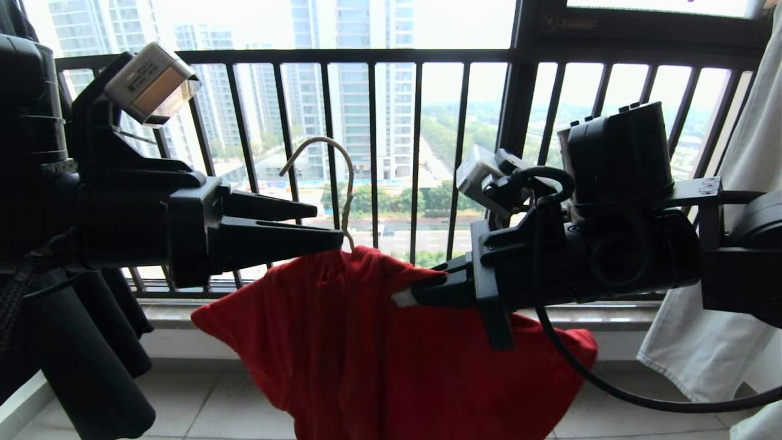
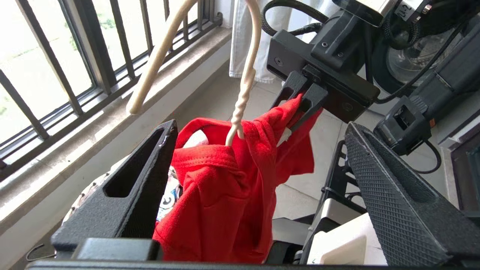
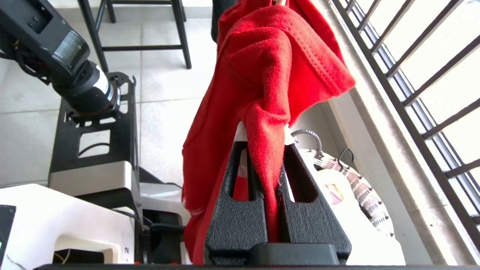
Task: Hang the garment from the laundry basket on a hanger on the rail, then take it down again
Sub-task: Hang the clothes rack on the clothesline
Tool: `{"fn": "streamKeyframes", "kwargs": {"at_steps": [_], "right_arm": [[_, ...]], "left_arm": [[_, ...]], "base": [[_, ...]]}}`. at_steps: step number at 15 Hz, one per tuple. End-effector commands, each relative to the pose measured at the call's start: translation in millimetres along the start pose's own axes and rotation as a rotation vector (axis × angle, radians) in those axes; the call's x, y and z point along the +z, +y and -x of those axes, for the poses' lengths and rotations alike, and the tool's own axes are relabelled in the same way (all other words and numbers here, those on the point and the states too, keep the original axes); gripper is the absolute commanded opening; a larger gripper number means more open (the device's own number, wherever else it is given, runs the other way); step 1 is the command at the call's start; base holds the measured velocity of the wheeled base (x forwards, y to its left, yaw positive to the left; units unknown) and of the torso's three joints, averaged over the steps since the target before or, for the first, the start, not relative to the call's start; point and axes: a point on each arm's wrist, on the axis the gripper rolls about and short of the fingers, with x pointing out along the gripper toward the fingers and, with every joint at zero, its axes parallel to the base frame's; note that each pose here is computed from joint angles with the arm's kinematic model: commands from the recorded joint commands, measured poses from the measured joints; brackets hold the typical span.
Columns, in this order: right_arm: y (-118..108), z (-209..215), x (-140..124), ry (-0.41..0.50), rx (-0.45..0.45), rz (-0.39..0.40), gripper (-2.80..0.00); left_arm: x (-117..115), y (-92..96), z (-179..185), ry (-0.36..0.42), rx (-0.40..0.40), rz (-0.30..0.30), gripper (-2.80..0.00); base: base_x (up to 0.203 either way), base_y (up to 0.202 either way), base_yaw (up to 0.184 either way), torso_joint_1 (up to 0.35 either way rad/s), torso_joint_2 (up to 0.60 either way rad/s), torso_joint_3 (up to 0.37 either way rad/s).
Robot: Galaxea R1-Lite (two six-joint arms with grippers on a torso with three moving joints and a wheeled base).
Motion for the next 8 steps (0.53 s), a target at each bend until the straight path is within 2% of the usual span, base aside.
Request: {"fn": "streamKeyframes", "kwargs": {"at_steps": [1, 6, 8], "right_arm": [[0.2, -0.2, -2.2, -0.004, 0.010, -0.012, -2.80], [-2.2, -5.8, -8.2, -0.028, 0.007, -0.002, -2.80], [-3.1, -6.8, -7.1, -0.070, 0.003, -0.051, -2.80]], "left_arm": [[-0.6, -0.8, 1.2, -0.001, 0.008, 0.019, 0.00], [-2.3, -3.8, 4.4, -0.003, 0.008, 0.013, 0.00], [1.3, -12.6, 12.8, -0.025, 0.009, -0.008, 0.00]], "base": [[0.000, 0.000, 0.000, 0.000, 0.00, 0.000], [0.000, 0.000, 0.000, 0.000, 0.00, 0.000], [0.000, 0.000, 0.000, 0.000, 0.00, 0.000]]}}
